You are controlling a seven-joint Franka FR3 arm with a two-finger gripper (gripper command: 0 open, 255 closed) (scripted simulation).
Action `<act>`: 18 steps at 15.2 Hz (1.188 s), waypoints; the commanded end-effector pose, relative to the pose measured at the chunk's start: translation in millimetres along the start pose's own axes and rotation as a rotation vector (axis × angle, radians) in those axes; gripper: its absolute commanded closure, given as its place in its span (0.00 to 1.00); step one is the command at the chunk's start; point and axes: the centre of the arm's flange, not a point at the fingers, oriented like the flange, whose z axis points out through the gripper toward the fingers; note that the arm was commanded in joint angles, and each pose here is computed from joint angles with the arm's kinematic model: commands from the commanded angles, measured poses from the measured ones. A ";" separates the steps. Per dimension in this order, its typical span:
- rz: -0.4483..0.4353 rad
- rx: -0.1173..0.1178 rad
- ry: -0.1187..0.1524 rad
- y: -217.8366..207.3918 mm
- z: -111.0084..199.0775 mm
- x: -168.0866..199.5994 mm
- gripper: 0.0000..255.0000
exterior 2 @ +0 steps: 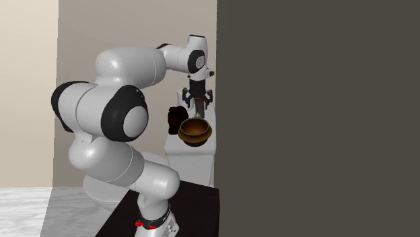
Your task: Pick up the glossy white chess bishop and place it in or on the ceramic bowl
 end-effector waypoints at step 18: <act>-0.080 -0.048 0.136 -7.7 72.6 -5.3 1.00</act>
